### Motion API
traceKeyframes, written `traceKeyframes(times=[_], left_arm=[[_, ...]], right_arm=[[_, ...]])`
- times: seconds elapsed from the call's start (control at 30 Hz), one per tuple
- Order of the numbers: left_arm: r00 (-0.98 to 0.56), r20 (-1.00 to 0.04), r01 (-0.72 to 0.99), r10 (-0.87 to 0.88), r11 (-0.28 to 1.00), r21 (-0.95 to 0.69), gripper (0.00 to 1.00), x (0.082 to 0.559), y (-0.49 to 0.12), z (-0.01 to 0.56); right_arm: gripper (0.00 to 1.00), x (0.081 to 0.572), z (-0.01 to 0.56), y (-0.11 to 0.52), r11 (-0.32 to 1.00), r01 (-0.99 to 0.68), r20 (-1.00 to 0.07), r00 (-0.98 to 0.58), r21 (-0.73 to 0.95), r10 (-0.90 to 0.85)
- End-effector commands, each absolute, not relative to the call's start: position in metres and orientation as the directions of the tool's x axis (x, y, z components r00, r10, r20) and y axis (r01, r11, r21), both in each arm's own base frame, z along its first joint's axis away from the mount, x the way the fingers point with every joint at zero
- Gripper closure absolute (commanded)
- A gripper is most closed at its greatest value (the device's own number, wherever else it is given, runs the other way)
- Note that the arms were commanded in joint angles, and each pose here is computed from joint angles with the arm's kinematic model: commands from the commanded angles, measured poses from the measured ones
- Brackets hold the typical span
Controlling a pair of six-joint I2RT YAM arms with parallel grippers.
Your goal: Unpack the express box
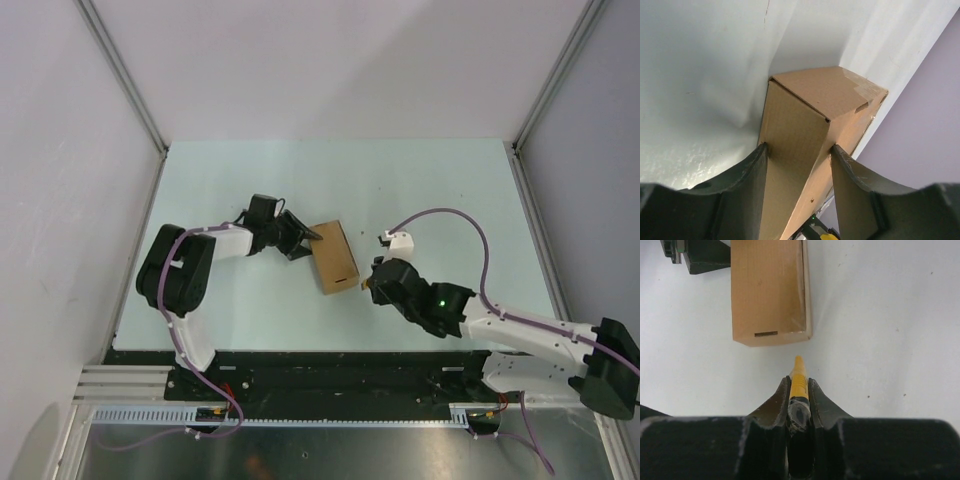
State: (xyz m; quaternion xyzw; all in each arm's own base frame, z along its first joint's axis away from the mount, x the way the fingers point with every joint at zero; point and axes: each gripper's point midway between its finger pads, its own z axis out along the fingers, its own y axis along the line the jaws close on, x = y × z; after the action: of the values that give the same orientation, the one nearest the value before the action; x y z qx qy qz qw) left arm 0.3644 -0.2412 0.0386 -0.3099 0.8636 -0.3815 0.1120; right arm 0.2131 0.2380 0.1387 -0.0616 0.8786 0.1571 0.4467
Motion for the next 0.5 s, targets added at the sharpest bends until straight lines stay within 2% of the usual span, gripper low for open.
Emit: traceKeyframes(times=[0.0,0.07,0.1,0.17,0.2,0.27,0.3,0.47], left_arm=[[-0.711,-0.009,-0.582,-0.704,0.595,-0.554,0.69,0.351,-0.199,-0.004],[-0.74,-0.011,-0.54,-0.672,0.604,-0.586,0.62,0.356,-0.206,0.006],[-0.755,-0.017,-0.518,-0.655,0.613,-0.597,0.53,0.357,-0.208,0.01],[-0.778,-0.033,-0.471,-0.628,0.617,-0.63,0.43,0.361,-0.214,0.024],[-0.791,-0.054,-0.442,-0.61,0.629,-0.639,0.28,0.363,-0.214,0.028],[-0.805,-0.105,-0.377,-0.584,0.64,-0.67,0.2,0.37,-0.216,0.047],[-0.818,-0.137,-0.336,-0.558,0.658,-0.674,0.13,0.371,-0.216,0.052],[-0.831,-0.306,-0.146,-0.464,0.714,-0.684,0.08,0.385,-0.217,0.088]], right_arm=[[1.0,0.209,0.152,0.223,0.943,-0.232,-0.81,-0.584,0.237,0.06],[1.0,0.217,0.157,0.214,0.949,-0.198,-0.817,-0.57,0.245,0.092],[1.0,0.22,0.157,0.212,0.951,-0.193,-0.82,-0.565,0.239,0.091],[1.0,0.232,0.157,0.208,0.956,-0.167,-0.824,-0.555,0.241,0.111],[1.0,0.236,0.157,0.207,0.957,-0.166,-0.827,-0.551,0.237,0.109],[1.0,0.248,0.157,0.21,0.953,-0.164,-0.829,-0.545,0.255,0.128],[1.0,0.255,0.161,0.213,0.948,-0.17,-0.835,-0.531,0.27,0.142],[1.0,0.282,0.151,0.215,0.933,-0.172,-0.816,-0.551,0.317,0.176]])
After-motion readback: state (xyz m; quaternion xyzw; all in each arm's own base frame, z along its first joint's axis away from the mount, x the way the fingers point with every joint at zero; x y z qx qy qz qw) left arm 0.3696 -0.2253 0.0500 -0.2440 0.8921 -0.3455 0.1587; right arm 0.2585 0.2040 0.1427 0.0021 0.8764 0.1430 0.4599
